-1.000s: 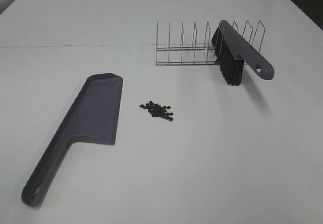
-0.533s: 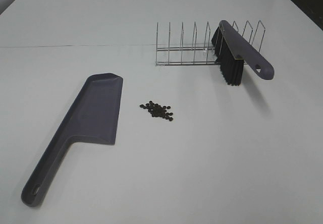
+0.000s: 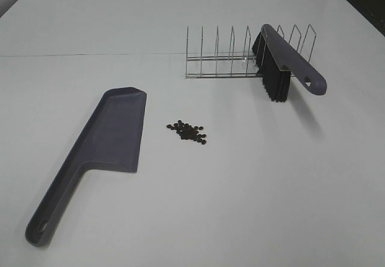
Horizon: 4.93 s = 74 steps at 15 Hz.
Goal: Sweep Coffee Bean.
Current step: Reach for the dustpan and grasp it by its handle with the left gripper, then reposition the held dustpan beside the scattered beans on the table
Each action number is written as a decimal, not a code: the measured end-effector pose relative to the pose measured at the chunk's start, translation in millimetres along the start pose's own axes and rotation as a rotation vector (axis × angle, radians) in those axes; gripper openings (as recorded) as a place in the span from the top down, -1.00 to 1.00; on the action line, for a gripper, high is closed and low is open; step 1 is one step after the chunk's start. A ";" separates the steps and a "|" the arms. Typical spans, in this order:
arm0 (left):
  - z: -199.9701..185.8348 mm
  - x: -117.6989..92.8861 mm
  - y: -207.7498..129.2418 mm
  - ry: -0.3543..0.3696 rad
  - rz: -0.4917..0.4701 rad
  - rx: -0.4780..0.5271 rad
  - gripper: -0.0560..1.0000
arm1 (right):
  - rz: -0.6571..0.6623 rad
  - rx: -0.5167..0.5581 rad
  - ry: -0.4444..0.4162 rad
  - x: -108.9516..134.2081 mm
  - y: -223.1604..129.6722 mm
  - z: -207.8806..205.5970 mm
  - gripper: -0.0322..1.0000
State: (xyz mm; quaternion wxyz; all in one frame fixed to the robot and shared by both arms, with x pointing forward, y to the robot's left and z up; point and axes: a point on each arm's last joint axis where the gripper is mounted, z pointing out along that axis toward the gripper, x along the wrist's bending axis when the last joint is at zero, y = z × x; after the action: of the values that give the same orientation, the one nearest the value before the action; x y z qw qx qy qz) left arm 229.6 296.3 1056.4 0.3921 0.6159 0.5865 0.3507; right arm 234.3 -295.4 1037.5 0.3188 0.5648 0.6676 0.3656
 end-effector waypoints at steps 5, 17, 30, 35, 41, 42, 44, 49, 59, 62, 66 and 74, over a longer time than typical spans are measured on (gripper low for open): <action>0.0 0.0 0.0 0.000 0.000 0.000 -0.98 | 0.000 0.000 0.000 0.0 0.0 0.0 -0.28; 0.0 0.1 0.0 0.001 0.000 0.000 -0.98 | 0.000 0.000 0.000 0.0 0.0 0.0 -0.28; -0.1 2.3 0.0 0.026 -0.001 0.001 -0.98 | 0.000 0.000 0.000 0.0 0.0 0.0 -0.28; 7.1 3.4 10.7 0.036 -0.053 0.162 -0.98 | 0.000 0.000 0.000 0.0 0.0 0.0 -0.28; 95.7 1.9 32.9 -0.023 -0.092 0.759 -0.98 | 0.000 0.000 0.000 0.0 0.0 0.0 -0.28; 108.2 5.1 33.9 -0.005 -0.062 0.781 -0.98 | 0.000 0.000 0.000 0.0 0.0 0.0 -0.28; 122.2 6.7 34.7 0.000 -0.053 0.796 -0.98 | 0.000 0.000 0.000 0.0 0.0 0.0 -0.28; 168.0 -0.1 45.1 -0.023 -0.017 0.818 -0.98 | 0.000 0.000 0.000 0.0 0.0 0.0 -0.28; 335.9 -81.0 6.0 -0.012 0.091 1.093 -0.98 | 0.000 0.000 0.000 0.0 0.0 0.0 -0.28; 367.5 -89.2 -6.5 -0.011 0.109 1.131 -0.98 | 0.000 0.000 0.000 0.0 0.0 0.0 -0.28; 381.7 -92.2 -18.1 -0.029 0.128 1.156 -0.88 | 0.000 0.000 0.000 0.0 0.0 0.0 -0.28; 385.1 -93.5 -18.2 -0.043 0.133 1.124 0.27 | 0.000 0.000 0.000 0.0 0.0 0.0 -0.28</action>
State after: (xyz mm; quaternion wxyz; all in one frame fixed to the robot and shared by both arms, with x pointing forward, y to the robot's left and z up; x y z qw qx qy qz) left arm 558.7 175.6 870.8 -0.0074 0.7726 0.6349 -0.0041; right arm 234.3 -295.4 1037.5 0.3188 0.5648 0.6676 0.3656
